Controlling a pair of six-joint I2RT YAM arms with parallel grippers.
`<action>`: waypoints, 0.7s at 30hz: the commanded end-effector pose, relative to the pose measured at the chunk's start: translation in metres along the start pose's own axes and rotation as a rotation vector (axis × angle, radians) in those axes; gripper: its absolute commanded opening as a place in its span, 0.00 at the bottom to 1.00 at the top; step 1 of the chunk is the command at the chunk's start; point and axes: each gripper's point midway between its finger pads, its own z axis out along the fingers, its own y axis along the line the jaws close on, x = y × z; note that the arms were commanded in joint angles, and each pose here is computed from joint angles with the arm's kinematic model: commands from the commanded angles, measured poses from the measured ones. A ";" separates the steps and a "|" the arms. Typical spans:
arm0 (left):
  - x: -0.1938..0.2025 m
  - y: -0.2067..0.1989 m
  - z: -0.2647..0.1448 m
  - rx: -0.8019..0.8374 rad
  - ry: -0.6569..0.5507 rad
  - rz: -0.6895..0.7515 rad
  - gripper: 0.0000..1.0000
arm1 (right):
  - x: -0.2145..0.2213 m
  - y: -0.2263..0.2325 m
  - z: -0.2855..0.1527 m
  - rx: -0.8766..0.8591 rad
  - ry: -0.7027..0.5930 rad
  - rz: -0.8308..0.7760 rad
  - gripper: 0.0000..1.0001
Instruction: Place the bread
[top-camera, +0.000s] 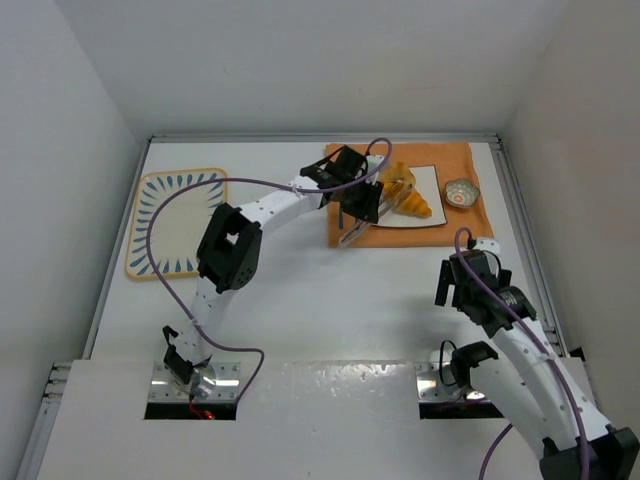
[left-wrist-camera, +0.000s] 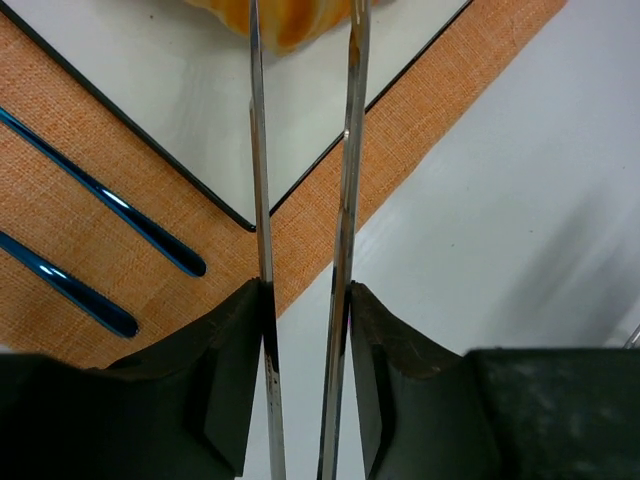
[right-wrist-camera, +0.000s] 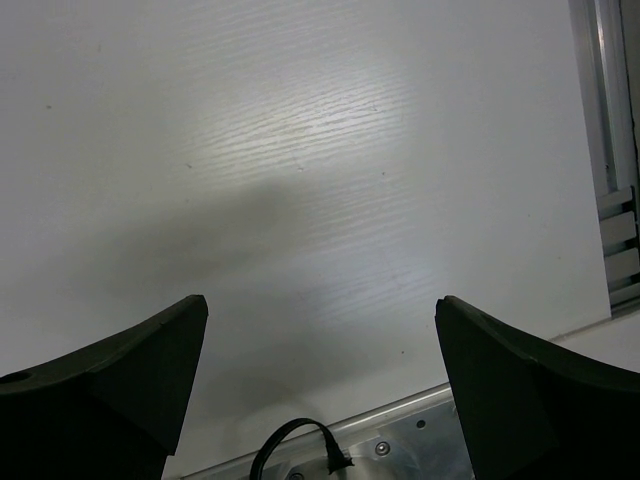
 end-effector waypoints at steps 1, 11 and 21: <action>-0.056 -0.025 -0.041 0.018 -0.161 0.054 0.44 | -0.016 0.010 -0.007 -0.055 -0.029 0.014 0.96; -0.084 -0.032 -0.058 0.091 -0.225 0.083 0.47 | -0.020 0.025 -0.009 -0.128 -0.015 0.016 0.96; -0.100 -0.043 -0.068 0.123 -0.267 0.094 0.51 | -0.028 0.036 -0.013 -0.180 -0.013 0.015 0.96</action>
